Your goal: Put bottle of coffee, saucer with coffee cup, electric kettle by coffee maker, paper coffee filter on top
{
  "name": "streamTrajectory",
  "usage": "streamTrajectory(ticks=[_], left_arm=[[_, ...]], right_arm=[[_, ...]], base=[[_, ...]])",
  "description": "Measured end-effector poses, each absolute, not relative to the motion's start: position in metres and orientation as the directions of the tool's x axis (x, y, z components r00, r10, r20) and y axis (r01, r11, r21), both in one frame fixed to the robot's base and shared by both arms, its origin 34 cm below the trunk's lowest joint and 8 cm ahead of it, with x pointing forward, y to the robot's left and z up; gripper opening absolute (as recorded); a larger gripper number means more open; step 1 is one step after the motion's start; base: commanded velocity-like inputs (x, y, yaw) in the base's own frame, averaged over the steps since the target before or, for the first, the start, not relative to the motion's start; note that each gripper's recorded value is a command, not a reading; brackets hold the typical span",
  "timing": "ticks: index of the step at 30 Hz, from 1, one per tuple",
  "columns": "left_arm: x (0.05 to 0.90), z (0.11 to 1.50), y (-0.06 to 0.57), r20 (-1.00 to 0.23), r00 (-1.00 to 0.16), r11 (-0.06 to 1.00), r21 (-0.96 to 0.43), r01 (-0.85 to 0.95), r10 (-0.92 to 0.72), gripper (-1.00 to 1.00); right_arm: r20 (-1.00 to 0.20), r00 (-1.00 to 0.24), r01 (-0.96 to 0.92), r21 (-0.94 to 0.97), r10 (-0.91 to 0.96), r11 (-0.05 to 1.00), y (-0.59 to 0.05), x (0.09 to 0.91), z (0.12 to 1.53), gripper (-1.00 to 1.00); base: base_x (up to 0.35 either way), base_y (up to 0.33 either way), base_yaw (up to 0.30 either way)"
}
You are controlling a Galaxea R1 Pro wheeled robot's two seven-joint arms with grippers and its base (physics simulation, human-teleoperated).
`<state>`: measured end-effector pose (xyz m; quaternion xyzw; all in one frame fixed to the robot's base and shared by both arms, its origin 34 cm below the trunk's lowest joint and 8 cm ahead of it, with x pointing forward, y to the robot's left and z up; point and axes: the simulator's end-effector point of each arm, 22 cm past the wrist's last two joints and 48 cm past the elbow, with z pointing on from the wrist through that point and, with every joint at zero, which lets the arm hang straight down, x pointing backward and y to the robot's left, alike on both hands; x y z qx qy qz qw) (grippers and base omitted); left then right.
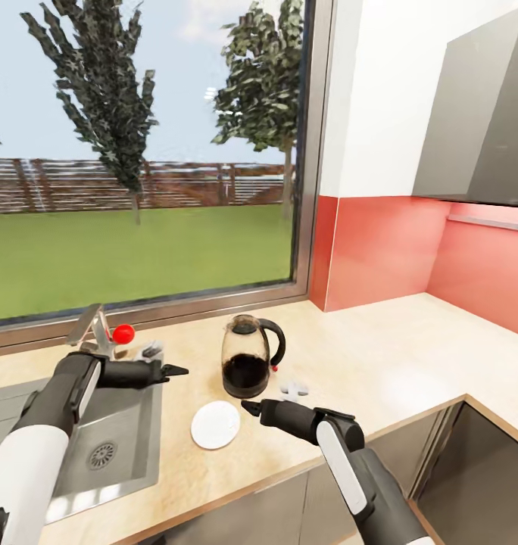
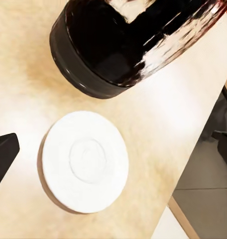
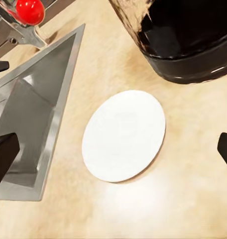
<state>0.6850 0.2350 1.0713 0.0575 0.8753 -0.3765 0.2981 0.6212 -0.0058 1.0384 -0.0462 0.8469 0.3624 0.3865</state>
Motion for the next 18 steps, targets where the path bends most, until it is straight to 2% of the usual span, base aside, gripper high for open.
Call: streamTrajectory(ticks=[4,10,18], left_arm=[[0.682,1.063,0.232,-0.544,-0.829,0.704,-0.639,0.311,-0.127,1.00],[0.682,1.047,0.218,-0.557,-0.823,0.691,-0.638,0.341,-0.109,1.00],[0.677,1.030,0.207,-0.542,-0.834,0.676,-0.654,0.339,-0.105,1.00]], right_arm=[[-0.652,-0.729,-0.333,0.604,0.209,0.724,-0.003,0.617,1.023,1.00],[-0.536,-0.787,-0.269,0.745,0.307,0.610,0.014,0.607,1.024,1.00],[-0.495,-0.800,-0.251,0.789,0.338,0.561,0.023,0.604,1.030,1.00]], base=[[0.003,0.000,0.000],[0.000,0.000,0.000],[0.020,0.000,0.000]])
